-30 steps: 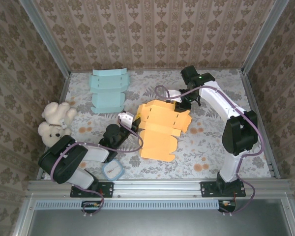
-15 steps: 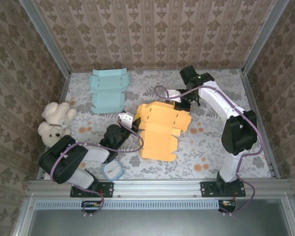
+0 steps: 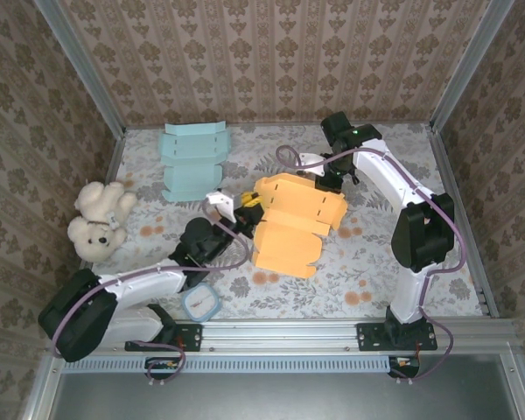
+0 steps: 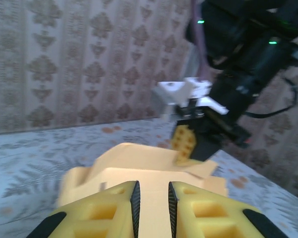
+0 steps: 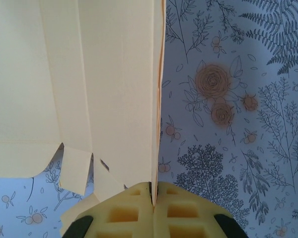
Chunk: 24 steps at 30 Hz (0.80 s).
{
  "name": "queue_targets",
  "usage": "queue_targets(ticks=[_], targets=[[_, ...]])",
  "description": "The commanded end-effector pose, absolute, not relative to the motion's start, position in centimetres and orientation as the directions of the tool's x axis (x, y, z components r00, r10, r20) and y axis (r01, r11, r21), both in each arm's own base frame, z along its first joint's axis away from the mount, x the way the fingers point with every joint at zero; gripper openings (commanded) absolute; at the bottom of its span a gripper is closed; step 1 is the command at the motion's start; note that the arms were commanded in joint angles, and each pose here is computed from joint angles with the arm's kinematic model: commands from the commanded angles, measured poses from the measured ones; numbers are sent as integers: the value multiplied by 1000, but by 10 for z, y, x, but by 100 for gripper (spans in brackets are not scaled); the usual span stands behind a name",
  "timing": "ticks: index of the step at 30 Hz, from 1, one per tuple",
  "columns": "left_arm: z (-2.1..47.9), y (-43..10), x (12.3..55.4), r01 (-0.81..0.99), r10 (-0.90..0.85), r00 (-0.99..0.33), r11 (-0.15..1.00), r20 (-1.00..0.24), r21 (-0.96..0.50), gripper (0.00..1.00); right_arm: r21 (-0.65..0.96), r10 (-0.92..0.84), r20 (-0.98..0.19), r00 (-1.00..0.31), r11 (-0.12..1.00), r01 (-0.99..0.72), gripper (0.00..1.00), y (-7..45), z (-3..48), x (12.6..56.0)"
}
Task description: Fold the paper box
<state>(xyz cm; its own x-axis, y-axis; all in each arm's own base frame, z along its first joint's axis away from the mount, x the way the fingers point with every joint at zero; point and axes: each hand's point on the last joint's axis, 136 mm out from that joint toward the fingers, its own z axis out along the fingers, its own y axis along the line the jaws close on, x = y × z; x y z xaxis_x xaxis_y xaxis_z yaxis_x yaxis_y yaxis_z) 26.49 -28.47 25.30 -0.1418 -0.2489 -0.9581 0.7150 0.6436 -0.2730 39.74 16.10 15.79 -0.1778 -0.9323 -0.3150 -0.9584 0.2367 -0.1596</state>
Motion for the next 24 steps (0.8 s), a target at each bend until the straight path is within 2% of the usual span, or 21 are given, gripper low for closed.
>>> queue_targets(ticks=[1, 5, 11, 19, 24], targets=[[243, -303, 269, 709, -193, -266, 625, -944, -327, 24, -131, -928, -320, -193, 245, -961, 0, 159, 159, 395], [218, -308, 296, 627, -157, -380, 681, -911, -379, 20, -140, -926, -349, -146, 206, -969, 0, 163, 160, 389], [195, -302, 330, 559, -251, -490, 644, -835, -522, 16, -163, -928, -356, -108, 175, -971, 0, 162, 159, 385], [176, -289, 360, 484, -336, -550, 618, -765, -619, 14, -161, -929, -360, -92, 159, -974, 0, 163, 157, 382], [174, -297, 367, 495, -328, -572, 593, -752, -635, 14, -159, -928, -363, -78, 144, -977, 0, 165, 154, 381]])
